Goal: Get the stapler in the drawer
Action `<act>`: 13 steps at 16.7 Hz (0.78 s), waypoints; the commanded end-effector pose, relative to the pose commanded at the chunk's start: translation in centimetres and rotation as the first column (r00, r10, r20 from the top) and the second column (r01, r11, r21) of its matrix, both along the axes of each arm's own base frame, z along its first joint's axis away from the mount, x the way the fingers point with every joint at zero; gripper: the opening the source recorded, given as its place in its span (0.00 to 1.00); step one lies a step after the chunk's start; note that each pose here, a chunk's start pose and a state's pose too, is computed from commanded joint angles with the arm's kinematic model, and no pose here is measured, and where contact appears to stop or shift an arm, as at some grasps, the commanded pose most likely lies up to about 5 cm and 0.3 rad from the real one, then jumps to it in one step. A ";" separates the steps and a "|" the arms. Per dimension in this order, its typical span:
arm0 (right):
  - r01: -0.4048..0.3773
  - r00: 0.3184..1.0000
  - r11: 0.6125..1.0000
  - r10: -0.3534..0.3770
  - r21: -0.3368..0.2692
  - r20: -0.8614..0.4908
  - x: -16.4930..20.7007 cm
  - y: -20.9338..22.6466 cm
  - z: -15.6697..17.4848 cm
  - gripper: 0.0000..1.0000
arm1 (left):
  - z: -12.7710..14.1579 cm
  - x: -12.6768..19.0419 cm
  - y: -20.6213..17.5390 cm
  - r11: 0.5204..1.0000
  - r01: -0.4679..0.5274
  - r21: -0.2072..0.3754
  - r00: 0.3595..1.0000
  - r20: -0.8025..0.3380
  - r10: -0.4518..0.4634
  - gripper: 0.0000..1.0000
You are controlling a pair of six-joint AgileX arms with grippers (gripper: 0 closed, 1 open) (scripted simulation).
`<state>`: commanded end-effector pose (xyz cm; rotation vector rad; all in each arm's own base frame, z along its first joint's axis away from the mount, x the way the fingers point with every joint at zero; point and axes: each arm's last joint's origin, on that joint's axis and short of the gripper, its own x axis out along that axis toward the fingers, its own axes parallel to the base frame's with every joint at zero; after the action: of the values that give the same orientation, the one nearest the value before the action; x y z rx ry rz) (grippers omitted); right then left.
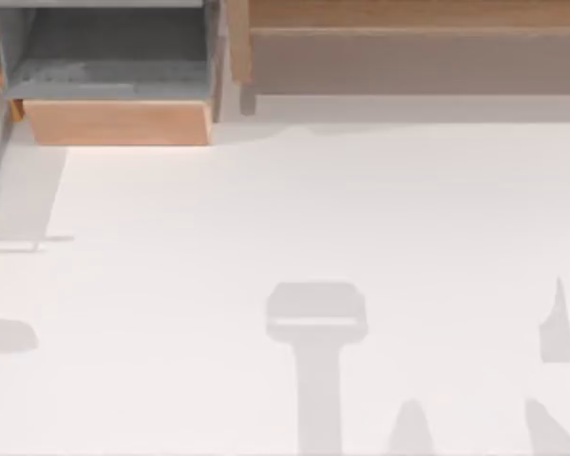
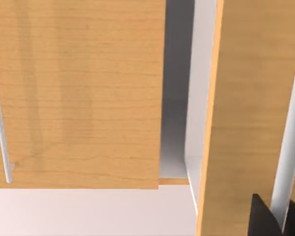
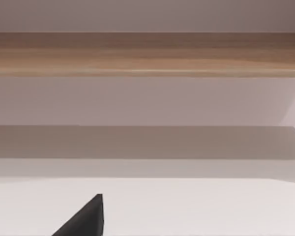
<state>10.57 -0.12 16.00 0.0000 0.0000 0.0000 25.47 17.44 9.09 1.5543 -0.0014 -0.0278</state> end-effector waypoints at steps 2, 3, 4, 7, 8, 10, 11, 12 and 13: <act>0.000 1.000 1.000 0.000 0.000 0.000 0.0 0.0 0.0 1.00 | -0.1 1.1 0.1 1.000 0.001 -0.001 1.000 -0.002 -0.001 0.00; 0.000 1.000 1.000 0.000 0.000 0.000 0.0 0.0 0.0 1.00 | -0.1 1.9 0.1 1.000 0.000 0.000 1.000 -0.002 0.000 0.00; 0.000 1.000 1.000 0.000 0.000 0.000 0.0 0.0 0.0 1.00 | -0.1 2.9 0.2 1.000 -0.002 0.002 1.000 0.000 0.002 0.00; 0.000 1.000 1.000 0.000 0.000 0.000 0.0 0.0 0.0 1.00 | 0.0 5.7 0.0 1.000 -0.002 0.004 1.000 0.003 0.002 0.00; 0.000 1.000 1.000 0.000 0.000 0.000 0.0 0.0 0.0 1.00 | 0.0 6.1 -0.1 1.000 -0.001 0.002 1.000 0.001 0.001 0.00; 0.000 1.000 1.000 0.000 0.000 0.000 0.0 0.0 0.0 1.00 | 0.0 6.2 -0.1 1.000 -0.001 0.001 1.000 0.001 0.001 0.00; 0.000 1.000 1.000 0.000 0.000 0.000 0.0 0.0 0.0 1.00 | 0.0 6.2 -0.1 1.000 -0.001 0.001 1.000 0.001 0.001 0.00; 0.000 1.000 1.000 0.000 0.000 0.000 0.0 0.0 0.0 1.00 | -0.1 6.0 0.0 1.000 -0.005 -0.004 1.000 -0.005 0.005 0.00; 0.000 1.000 1.000 0.000 0.000 0.000 0.0 0.0 0.0 1.00 | -0.1 6.1 0.0 1.000 -0.004 -0.005 1.000 -0.007 0.004 0.00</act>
<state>10.57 -0.12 16.00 0.0000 0.0000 0.0000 31.58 17.42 8.95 1.5492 0.0072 -0.0297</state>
